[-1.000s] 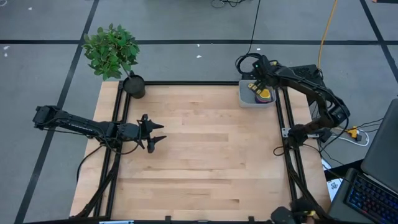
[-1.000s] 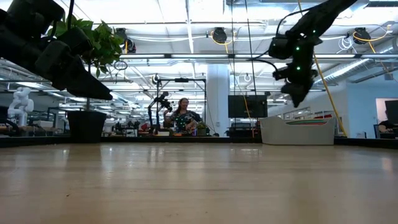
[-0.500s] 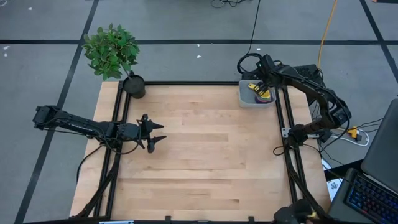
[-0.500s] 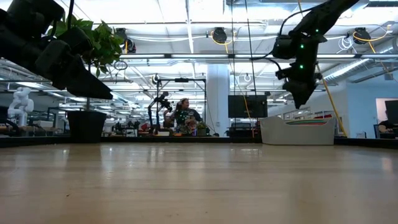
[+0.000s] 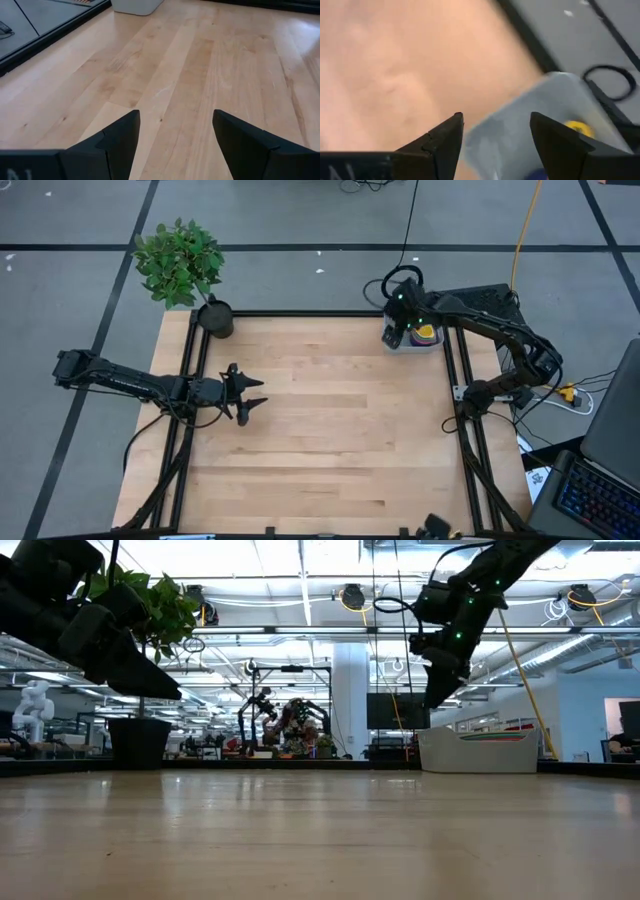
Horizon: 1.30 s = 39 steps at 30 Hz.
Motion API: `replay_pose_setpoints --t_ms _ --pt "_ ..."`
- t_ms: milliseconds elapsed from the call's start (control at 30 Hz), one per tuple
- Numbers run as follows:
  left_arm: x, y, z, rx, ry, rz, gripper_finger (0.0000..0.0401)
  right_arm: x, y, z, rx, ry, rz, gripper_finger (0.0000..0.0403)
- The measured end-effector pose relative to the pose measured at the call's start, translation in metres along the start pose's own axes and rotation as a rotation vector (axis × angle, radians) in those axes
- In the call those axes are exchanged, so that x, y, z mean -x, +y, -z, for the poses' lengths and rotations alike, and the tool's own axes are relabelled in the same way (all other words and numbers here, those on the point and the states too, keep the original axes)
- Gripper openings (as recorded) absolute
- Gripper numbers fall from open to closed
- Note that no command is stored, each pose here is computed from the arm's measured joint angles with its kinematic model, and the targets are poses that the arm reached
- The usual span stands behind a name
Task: Nest measuring cups in basket
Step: Adjust the gray bin
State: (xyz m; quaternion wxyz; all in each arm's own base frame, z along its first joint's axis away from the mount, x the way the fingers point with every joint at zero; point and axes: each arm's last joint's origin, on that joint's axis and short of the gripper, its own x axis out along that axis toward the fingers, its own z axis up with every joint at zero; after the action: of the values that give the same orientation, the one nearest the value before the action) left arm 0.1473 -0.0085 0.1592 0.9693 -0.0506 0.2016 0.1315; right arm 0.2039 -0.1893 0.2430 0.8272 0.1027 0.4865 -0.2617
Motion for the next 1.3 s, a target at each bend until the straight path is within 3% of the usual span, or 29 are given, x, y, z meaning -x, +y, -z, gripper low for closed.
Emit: replay_pose_setpoints --t_ms 133,333,433,633,1000,1300 --pt "0.0 0.0 0.0 -0.008 0.0 0.0 0.0255 -0.013 0.024 0.004 0.144 0.02 -0.051 0.0224" --pt "0.0 0.0 0.001 -0.021 0.006 -0.002 0.0255 -0.025 0.038 0.003 0.234 -0.041 -0.037 0.0198" --pt "0.0 0.0 0.001 -0.022 0.006 -0.002 0.0255 -0.029 0.041 0.002 0.27 -0.072 -0.003 0.0156" --pt "0.0 0.0 0.001 -0.042 0.008 -0.003 0.0255 -0.037 0.038 0.009 0.308 -0.009 0.063 0.0014" --pt "0.0 0.001 0.002 -0.042 0.015 -0.015 0.0255 -0.067 0.038 0.018 0.316 0.138 0.105 0.0" --pt "0.0 0.001 0.003 -0.025 0.025 -0.018 0.0255 -0.072 0.036 0.018 0.314 0.141 0.119 0.0"
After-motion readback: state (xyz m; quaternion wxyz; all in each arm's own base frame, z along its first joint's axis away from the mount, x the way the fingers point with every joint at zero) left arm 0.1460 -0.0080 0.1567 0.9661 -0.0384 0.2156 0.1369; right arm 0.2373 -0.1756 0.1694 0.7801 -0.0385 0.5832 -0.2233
